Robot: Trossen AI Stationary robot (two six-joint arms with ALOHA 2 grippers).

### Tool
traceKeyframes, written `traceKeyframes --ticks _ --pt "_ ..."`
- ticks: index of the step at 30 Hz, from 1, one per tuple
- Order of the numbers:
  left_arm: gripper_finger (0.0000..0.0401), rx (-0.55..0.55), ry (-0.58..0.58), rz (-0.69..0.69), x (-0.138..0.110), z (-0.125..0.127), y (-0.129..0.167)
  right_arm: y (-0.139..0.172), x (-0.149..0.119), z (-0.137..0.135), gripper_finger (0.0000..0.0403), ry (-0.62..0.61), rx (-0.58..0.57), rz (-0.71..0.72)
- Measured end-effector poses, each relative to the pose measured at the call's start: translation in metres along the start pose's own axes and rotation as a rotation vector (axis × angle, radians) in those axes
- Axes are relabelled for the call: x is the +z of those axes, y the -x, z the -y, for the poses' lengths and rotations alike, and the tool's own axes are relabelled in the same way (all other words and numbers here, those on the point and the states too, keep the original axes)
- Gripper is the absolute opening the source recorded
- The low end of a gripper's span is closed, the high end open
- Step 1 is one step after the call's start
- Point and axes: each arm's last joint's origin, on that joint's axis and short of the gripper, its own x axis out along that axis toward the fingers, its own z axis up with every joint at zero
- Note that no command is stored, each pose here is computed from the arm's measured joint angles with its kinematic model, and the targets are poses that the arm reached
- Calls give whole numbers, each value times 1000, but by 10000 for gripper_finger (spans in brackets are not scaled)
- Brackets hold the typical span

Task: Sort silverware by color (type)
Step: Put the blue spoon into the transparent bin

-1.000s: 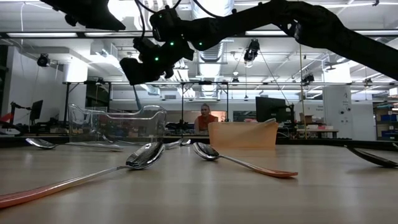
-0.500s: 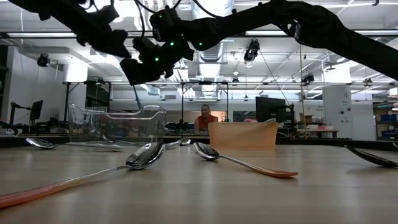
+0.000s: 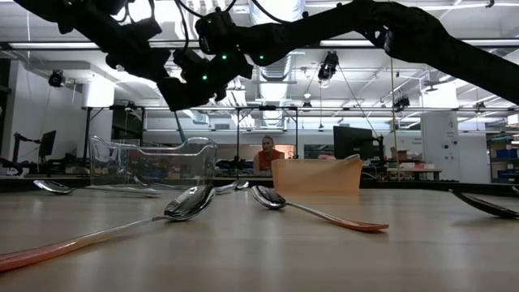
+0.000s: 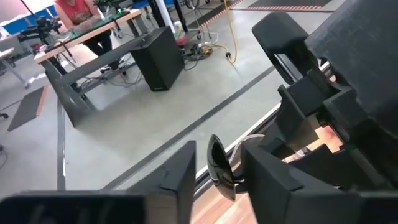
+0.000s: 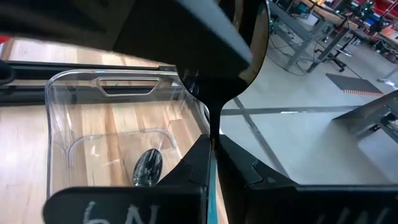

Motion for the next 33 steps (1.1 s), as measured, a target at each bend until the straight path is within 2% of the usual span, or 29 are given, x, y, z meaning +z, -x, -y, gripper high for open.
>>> traceKeyframes --ticks 5,7,14,22,29,33 --pt "26 1 31 0 0 0 0 0 0 1 9 -19 -1 -1" --pt "8 1 54 0 0 0 0 0 -1 0 14 -43 1 -7" --pt "2 27 129 -8 -1 -1 0 -1 -2 4 84 -81 -5 -12" --pt "1 100 192 -36 -4 -3 0 -1 -8 8 156 -54 -58 -81" --pt "0 129 194 -71 -8 -8 -2 4 -11 11 178 -17 -53 -166" --pt "0 87 201 -74 -8 -8 -3 12 -6 16 176 8 -49 -200"
